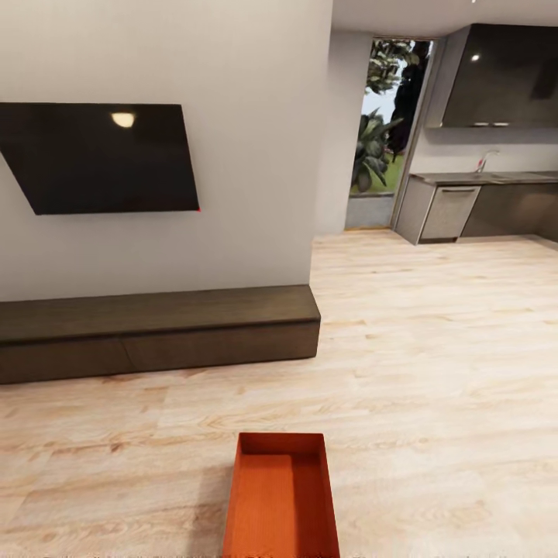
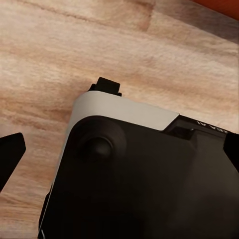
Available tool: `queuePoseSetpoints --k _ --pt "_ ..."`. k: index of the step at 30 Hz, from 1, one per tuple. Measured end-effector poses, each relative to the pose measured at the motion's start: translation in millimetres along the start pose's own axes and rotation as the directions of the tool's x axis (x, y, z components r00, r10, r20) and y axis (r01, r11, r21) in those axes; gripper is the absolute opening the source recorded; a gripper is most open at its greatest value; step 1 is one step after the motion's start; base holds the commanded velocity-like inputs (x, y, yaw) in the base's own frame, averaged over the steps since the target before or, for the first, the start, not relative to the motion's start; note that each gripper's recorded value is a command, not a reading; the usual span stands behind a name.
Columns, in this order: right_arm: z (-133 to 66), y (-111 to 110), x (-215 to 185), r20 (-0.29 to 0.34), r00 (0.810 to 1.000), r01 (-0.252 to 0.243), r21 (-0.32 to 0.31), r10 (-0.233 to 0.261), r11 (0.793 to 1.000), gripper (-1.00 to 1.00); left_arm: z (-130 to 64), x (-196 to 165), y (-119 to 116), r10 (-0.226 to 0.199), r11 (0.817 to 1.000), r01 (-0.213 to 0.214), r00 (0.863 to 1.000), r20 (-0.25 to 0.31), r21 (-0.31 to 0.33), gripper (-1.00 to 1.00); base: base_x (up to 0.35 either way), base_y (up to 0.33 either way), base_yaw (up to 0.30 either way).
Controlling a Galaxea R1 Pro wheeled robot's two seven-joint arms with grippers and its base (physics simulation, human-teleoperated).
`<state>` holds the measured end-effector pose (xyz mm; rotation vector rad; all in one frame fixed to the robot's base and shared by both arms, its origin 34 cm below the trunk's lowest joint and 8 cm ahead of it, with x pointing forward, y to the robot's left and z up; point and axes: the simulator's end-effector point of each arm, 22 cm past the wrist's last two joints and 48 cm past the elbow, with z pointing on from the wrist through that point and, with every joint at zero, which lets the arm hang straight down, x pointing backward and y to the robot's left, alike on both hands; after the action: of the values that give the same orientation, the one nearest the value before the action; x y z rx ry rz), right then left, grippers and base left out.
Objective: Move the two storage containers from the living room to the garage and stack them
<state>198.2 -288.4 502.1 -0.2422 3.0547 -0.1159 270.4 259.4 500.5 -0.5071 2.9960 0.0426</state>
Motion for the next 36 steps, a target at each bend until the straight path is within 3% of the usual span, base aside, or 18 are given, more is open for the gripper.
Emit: queuePoseSetpoints --k 36 --pt "0.9 4 23 -0.059 0.998 -0.004 -0.009 0.003 1.000 1.00 5.1 19 7 0.015 1.000 -0.016 0.999 -0.047 -0.017 1.00 0.000 0.000 0.000"
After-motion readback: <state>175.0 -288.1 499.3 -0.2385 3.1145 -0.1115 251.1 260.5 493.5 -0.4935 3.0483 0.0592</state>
